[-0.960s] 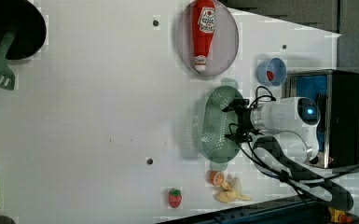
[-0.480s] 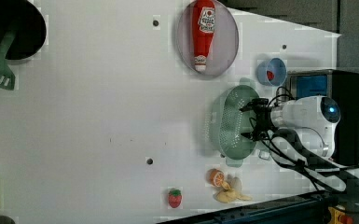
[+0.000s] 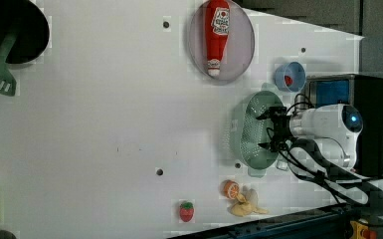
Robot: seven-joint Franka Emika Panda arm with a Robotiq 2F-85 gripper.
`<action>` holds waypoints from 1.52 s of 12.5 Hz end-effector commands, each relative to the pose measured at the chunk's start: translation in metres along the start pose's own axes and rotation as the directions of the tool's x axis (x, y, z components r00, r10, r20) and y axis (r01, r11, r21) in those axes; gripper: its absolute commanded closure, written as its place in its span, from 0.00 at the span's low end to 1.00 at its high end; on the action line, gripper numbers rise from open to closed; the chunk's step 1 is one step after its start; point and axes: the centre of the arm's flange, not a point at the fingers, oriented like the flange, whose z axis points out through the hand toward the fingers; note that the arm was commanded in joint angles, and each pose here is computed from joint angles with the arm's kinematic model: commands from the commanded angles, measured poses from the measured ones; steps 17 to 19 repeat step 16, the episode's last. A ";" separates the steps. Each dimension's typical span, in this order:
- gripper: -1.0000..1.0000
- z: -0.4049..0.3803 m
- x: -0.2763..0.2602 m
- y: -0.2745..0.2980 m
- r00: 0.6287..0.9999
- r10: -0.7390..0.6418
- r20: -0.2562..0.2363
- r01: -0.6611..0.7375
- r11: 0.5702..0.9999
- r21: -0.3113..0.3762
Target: Drag strainer left to right.
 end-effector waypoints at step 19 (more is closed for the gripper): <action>0.00 -0.465 0.034 0.074 0.649 -0.757 -0.071 0.754 0.628 0.194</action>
